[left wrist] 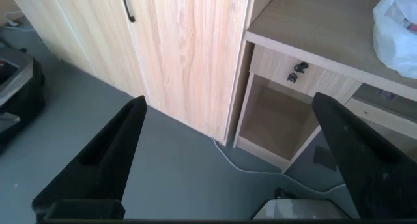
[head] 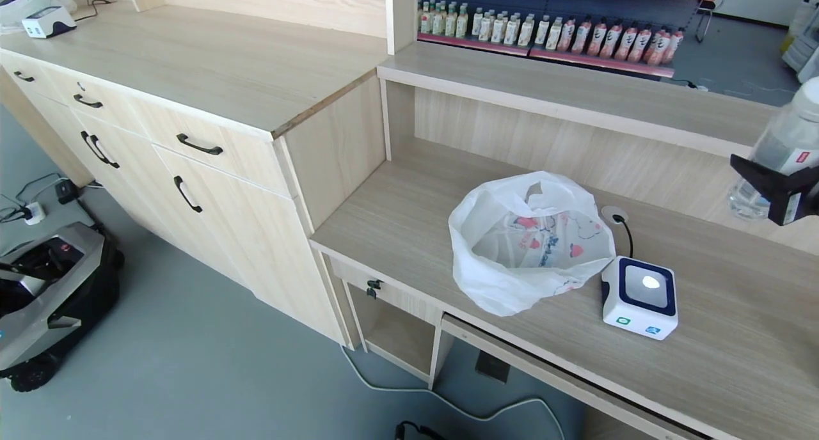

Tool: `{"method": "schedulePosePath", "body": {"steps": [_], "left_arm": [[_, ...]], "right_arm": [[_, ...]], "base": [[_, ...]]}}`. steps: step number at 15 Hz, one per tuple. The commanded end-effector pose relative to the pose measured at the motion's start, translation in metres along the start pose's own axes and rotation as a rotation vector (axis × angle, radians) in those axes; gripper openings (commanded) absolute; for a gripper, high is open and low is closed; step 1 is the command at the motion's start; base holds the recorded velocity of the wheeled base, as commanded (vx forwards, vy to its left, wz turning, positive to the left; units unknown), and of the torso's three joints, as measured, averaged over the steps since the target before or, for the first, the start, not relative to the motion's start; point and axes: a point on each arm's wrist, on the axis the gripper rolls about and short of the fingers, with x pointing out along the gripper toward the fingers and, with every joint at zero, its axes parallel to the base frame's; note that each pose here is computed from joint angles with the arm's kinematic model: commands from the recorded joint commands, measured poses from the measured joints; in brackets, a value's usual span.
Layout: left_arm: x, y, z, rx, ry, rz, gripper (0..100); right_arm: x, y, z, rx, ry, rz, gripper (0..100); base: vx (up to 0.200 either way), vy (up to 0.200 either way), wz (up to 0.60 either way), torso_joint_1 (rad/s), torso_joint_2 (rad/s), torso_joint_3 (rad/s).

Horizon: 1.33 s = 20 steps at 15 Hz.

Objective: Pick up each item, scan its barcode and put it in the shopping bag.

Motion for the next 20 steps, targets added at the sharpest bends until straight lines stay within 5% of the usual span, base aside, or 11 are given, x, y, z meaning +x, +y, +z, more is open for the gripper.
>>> {"method": "schedulePosePath", "body": {"steps": [1, 4, 8, 14, 20], "left_arm": [[0.000, 0.000, 0.000, -0.001, -0.001, 0.000, 100], [0.000, 0.000, 0.000, -0.001, -0.001, 0.000, 100], [0.000, 0.000, 0.000, -0.001, 0.001, 0.000, 100], [0.000, 0.000, 0.000, -0.001, -0.001, 0.000, 100], [0.000, 0.000, 0.000, -0.001, -0.001, 0.000, 100]], "right_arm": [[0.063, 0.041, -0.026, 0.116, 0.038, 0.148, 0], [0.097, 0.091, -0.043, 0.311, 0.016, 0.259, 0], [0.140, 0.129, -0.063, 0.409, -0.009, 0.314, 0], [0.163, 0.154, -0.096, 0.403, -0.002, 0.325, 0], [0.178, 0.157, -0.111, 0.396, -0.010, 0.304, 0]], "base": [[0.000, 0.000, 0.00, 0.000, 0.00, 0.000], [0.000, 0.000, 0.00, 0.000, 0.00, 0.000], [0.000, 0.000, 0.00, 0.000, 0.00, 0.000], [0.000, 0.000, 0.00, 0.000, 0.00, 0.000], [0.000, 0.000, 0.00, 0.000, 0.00, 0.000]]}}
